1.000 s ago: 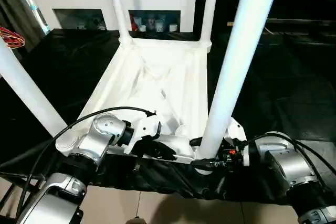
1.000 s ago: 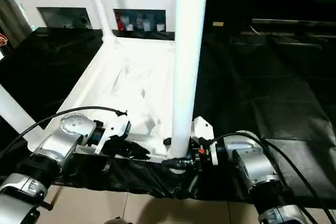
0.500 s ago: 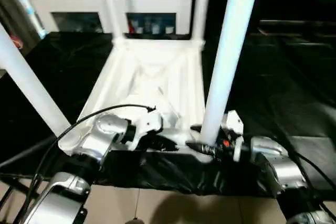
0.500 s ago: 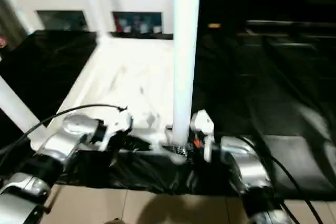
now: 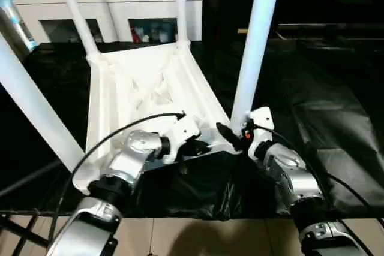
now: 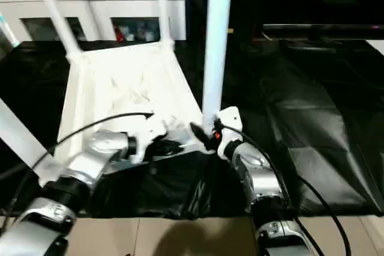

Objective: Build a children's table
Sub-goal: Rotate leg to tighten

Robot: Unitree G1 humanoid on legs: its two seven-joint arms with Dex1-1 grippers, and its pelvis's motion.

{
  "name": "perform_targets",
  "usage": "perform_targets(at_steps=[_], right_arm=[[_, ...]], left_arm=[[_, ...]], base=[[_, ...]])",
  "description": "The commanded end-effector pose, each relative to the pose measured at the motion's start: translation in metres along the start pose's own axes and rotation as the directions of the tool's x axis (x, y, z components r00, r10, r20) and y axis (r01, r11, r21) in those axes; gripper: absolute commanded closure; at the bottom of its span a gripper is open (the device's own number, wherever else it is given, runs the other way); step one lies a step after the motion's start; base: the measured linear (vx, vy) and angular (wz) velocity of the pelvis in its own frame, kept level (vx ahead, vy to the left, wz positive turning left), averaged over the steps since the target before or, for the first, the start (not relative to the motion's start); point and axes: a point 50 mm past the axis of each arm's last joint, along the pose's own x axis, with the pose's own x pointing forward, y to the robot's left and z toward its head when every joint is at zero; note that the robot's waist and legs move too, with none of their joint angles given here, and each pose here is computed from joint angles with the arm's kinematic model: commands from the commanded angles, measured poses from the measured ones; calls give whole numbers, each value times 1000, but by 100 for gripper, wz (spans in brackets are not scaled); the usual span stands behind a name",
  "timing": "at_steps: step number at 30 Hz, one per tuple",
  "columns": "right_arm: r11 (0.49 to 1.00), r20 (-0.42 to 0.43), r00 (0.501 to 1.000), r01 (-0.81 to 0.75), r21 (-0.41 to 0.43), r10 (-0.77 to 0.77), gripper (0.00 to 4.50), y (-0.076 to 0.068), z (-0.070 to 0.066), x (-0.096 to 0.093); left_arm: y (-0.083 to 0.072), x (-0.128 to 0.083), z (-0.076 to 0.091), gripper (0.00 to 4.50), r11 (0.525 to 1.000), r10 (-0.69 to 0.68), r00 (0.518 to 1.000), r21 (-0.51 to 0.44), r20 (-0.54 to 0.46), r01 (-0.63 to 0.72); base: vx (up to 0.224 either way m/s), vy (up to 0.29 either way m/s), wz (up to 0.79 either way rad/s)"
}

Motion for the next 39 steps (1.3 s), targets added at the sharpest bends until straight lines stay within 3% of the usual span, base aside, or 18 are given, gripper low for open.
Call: perform_targets(at_steps=[1,6,10,14,17,23,31,33,34,36,39], right_arm=[[976,-100,971,-213,40,216,127,56,-22,22],[968,-109,963,-250,-18,246,82,48,-20,13],[918,-89,921,-386,-91,378,82,31,-11,-18],[872,-127,880,-472,-132,457,82,11,-5,-49],[864,-154,873,-483,-142,463,82,-7,1,-69],[867,-163,881,-468,-170,444,82,-29,15,-92],[870,-156,890,-454,-194,429,82,-35,22,-101],[876,-139,885,-462,-139,445,82,-33,22,-100],[875,-138,881,-468,-124,452,50,-32,22,-100],[873,-142,877,-474,-116,458,38,-31,22,-101],[876,-150,893,-448,-180,425,4,-31,22,-97]], left_arm=[[-22,30,27,450,996,-63,996,71,67,58],[-24,26,26,450,993,-91,993,82,80,84],[-22,15,20,450,988,-133,989,88,72,126],[-17,6,14,450,987,-135,989,91,56,130],[-14,2,11,450,986,-137,990,99,41,133],[-11,-4,7,450,981,-161,987,114,20,157],[-10,-7,6,450,977,-175,985,124,14,171],[-11,-7,6,450,977,-175,984,126,16,172],[-11,-7,6,450,977,-177,984,127,17,173],[-12,-7,5,450,975,-182,983,131,17,178],[-14,-7,5,450,971,-198,980,138,18,194]], base=[[0,0,0],[0,0,0],[0,0,0],[27,5,2],[0,0,0],[0,0,0],[0,0,0],[0,0,0],[0,0,0],[0,0,0],[0,0,0]])
